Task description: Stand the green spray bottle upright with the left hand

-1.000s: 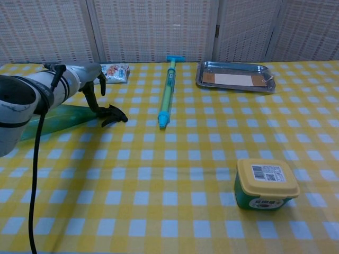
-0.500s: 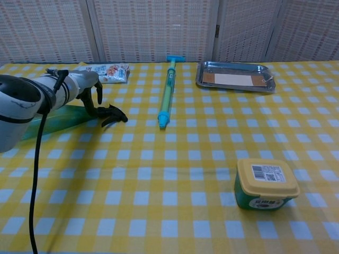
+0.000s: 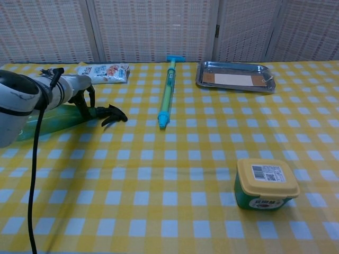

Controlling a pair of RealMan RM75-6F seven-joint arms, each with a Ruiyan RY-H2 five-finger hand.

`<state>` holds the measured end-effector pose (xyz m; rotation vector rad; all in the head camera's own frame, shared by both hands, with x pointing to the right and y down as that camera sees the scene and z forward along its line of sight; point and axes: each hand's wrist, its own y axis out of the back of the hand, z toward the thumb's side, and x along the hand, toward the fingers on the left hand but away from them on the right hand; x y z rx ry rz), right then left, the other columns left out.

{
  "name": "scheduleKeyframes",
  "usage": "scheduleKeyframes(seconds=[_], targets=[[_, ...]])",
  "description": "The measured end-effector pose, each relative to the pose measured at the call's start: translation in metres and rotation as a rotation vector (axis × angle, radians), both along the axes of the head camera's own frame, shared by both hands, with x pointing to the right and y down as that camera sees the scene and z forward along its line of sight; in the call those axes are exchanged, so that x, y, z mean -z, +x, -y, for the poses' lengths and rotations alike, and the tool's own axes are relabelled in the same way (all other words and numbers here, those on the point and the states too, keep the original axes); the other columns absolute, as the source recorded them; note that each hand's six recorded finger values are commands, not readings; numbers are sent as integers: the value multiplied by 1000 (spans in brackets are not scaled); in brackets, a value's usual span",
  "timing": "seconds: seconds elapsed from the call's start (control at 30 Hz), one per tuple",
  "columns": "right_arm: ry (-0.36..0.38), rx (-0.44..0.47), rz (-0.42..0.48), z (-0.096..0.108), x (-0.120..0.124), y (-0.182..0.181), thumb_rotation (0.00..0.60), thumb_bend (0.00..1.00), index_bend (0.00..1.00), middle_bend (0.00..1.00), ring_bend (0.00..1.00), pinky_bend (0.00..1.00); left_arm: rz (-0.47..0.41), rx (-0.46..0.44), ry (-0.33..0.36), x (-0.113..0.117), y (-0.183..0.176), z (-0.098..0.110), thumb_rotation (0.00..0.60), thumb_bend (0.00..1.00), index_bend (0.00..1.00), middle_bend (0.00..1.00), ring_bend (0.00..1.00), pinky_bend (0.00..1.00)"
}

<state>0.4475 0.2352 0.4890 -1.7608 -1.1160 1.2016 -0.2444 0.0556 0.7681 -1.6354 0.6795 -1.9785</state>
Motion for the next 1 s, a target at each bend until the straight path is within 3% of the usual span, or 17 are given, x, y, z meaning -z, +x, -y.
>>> scheduleKeyframes(seconds=[0.3, 0.4, 0.57, 0.77, 1.0], targets=[[-2, 1, -8, 0, -2, 0, 600, 331, 0, 0, 0, 0, 3, 9, -15, -7, -2, 1, 600, 354, 472, 1000, 1000, 1000], [-7, 2, -18, 0, -3, 0, 600, 332, 0, 0, 0, 0, 5, 15, -16, -9, -3, 1, 600, 414, 543, 1000, 1000, 1000], [2, -3, -26, -1, -2, 0, 600, 332, 0, 0, 0, 0, -3, 31, -13, -10, -5, 1, 600, 594, 619, 1000, 1000, 1000], [-1, 8, -25, -2, -3, -1, 600, 331, 0, 0, 0, 0, 1, 39, 19, -2, -7, 4, 600, 680, 676, 1000, 1000, 1000], [0, 22, -26, -3, -4, -5, 600, 331, 0, 0, 0, 0, -13, 55, 74, 19, -8, 6, 600, 715, 694, 1000, 1000, 1000]])
